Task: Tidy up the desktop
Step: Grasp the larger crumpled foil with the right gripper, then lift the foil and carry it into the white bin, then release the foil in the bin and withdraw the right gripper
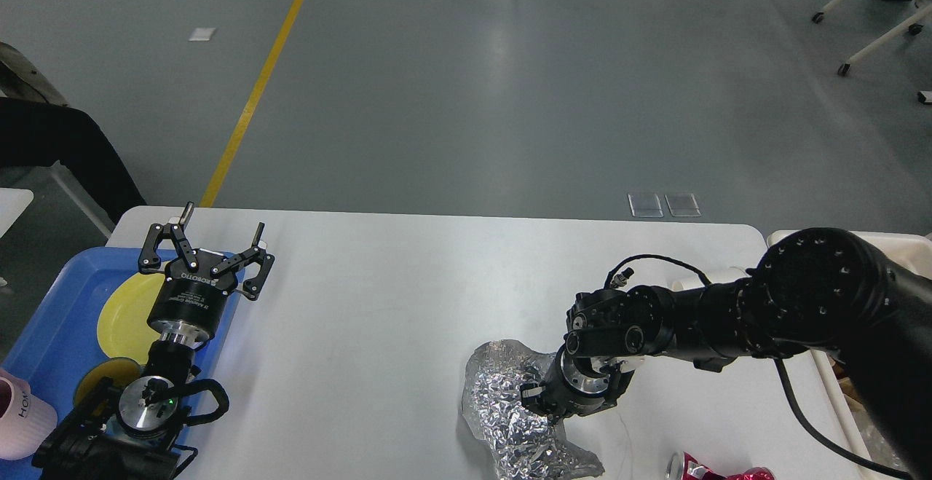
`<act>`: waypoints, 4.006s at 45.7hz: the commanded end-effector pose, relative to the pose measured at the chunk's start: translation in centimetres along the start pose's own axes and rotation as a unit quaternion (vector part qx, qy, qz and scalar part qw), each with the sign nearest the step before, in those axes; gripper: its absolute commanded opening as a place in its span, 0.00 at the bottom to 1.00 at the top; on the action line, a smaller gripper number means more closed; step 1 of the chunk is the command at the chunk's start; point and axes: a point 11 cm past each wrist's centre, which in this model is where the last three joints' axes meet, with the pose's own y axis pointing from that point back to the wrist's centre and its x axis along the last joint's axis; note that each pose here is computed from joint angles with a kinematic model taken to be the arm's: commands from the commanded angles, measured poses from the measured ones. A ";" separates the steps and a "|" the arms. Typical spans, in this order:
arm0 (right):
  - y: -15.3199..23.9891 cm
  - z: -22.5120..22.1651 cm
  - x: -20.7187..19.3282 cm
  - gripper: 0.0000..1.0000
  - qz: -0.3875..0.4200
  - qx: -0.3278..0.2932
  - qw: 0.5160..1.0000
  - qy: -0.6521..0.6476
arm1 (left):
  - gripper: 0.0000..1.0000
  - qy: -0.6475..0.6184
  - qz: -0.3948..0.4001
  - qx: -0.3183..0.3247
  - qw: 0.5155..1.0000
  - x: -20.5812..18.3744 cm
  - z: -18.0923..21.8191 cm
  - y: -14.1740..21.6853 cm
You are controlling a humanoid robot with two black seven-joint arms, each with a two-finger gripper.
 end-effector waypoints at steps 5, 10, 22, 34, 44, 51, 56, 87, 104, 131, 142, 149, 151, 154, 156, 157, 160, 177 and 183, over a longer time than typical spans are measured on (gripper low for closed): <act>3.6 1.8 2.6 0.00 -0.002 -0.001 0.998 -0.055 | 0.97 0.000 0.000 0.000 1.000 0.0 0.0 0.0; 8.0 3.8 4.3 0.00 -0.016 -0.018 0.998 -0.060 | 0.97 0.000 0.000 0.000 1.000 0.0 0.0 0.0; 19.7 10.2 6.4 0.00 0.019 -0.090 0.990 -0.110 | 0.97 0.000 0.000 0.000 1.000 0.0 0.0 0.0; 26.7 14.8 4.9 0.00 0.048 -0.114 0.980 -0.153 | 0.97 0.000 0.000 0.000 1.000 0.0 0.0 0.0; 28.0 17.5 5.2 0.00 0.086 -0.064 0.976 -0.188 | 0.97 0.000 0.000 0.000 1.000 0.0 0.0 0.0; 27.6 18.8 4.8 0.00 0.083 -0.063 0.973 -0.205 | 0.97 0.000 0.000 -0.001 1.000 0.0 0.0 0.0; 26.8 20.2 4.8 0.00 0.097 -0.067 0.968 -0.221 | 0.97 0.000 0.000 0.000 1.000 0.0 0.0 0.0; 13.5 45.2 1.8 0.00 0.262 -0.146 0.864 -0.405 | 0.97 0.000 0.000 -0.001 1.000 0.0 0.0 0.0; 3.9 45.5 -2.3 0.00 0.311 -0.208 0.862 -0.341 | 0.97 0.000 0.001 -0.001 1.000 0.1 0.0 0.1; 2.5 45.7 -3.9 1.00 0.372 -0.239 0.835 -0.328 | 0.97 0.000 0.000 -0.001 1.000 0.0 0.0 0.0; 3.0 45.8 -3.3 1.00 0.392 -0.242 0.827 -0.323 | 0.97 0.000 0.000 -0.001 1.000 0.0 0.0 0.0; 4.0 45.7 -1.9 1.00 0.403 -0.241 0.826 -0.314 | 0.97 0.000 0.000 -0.001 1.000 0.0 0.0 0.0; 5.0 45.4 -0.6 1.00 0.412 -0.236 0.823 -0.312 | 0.97 0.000 0.000 -0.001 1.000 0.0 0.0 0.0; 6.4 45.0 1.3 1.00 0.414 -0.226 0.826 -0.307 | 0.97 0.000 0.000 -0.001 1.000 0.0 0.0 0.0; 7.4 44.3 3.0 1.00 0.403 -0.212 0.837 -0.304 | 0.97 0.000 0.000 -0.001 1.000 0.0 0.0 0.0; 8.0 43.9 3.8 1.00 0.396 -0.203 0.843 -0.303 | 0.97 0.000 0.000 -0.001 1.000 0.0 0.0 0.0; 10.0 42.4 6.5 1.00 0.378 -0.174 0.858 -0.301 | 0.97 0.000 0.000 -0.001 1.000 0.0 0.0 0.0; 17.3 28.1 14.2 1.00 0.202 -0.114 0.956 -0.177 | 0.97 0.000 0.000 -0.001 1.000 0.0 0.0 0.0; 18.9 21.1 11.9 1.00 0.124 -0.105 0.978 -0.127 | 0.97 0.000 0.000 0.000 1.000 0.0 0.0 0.0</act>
